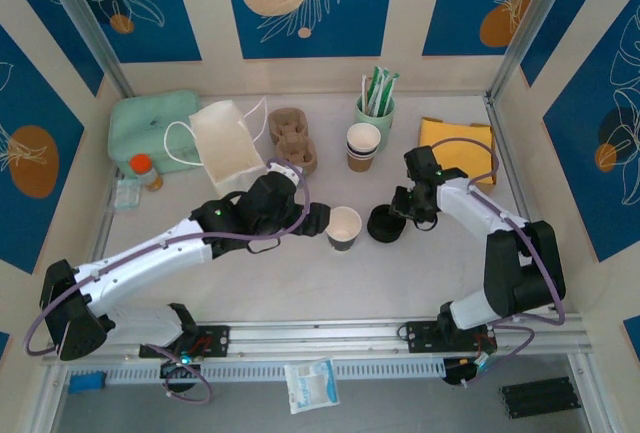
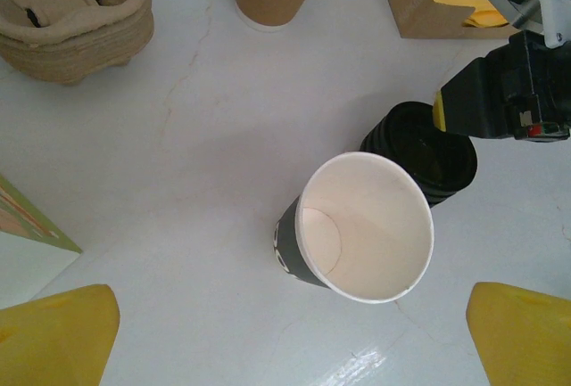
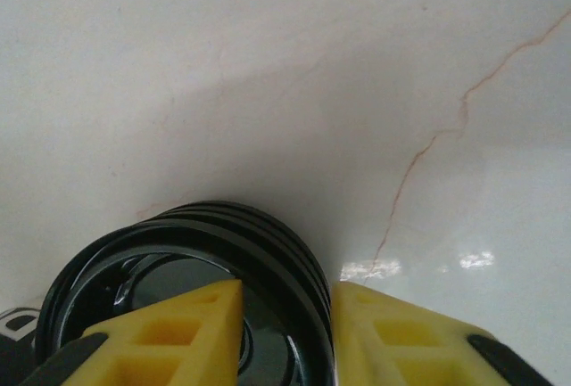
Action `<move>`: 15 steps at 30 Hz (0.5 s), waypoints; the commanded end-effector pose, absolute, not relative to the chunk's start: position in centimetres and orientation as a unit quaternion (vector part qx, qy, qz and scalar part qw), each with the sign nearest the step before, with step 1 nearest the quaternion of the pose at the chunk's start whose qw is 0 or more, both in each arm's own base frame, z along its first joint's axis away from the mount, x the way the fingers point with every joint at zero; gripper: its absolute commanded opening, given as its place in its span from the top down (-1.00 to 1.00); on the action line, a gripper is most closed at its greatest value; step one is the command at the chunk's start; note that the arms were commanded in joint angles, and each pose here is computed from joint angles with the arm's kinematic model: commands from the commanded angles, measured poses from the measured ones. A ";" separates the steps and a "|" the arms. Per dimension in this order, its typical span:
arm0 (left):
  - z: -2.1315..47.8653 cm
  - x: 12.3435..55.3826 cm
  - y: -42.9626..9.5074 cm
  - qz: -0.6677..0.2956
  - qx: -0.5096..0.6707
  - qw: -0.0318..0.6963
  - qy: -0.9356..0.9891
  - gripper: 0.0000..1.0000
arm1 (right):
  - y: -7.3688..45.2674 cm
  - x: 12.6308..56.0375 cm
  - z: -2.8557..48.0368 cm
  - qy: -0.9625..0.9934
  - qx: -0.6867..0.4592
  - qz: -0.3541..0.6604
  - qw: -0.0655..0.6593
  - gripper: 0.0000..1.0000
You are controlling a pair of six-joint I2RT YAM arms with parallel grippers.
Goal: Pack the takeout coffee
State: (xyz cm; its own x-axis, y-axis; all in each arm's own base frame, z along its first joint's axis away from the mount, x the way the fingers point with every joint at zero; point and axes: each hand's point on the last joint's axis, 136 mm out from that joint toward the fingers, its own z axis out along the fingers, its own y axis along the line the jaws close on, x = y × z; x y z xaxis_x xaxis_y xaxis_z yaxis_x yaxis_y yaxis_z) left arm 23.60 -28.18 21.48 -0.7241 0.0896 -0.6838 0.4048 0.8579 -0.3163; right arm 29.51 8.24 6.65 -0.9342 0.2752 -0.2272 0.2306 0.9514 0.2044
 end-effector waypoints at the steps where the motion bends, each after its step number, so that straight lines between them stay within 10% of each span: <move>1: 22.4 23.4 -28.9 -0.244 0.138 0.348 0.895 -0.99 | 7.6 30.2 6.7 0.977 0.140 0.090 0.131 0.45; 15: 22.1 23.5 -29.0 -0.243 0.139 0.347 0.895 -0.99 | 5.4 32.1 8.2 0.967 0.176 0.099 0.156 0.52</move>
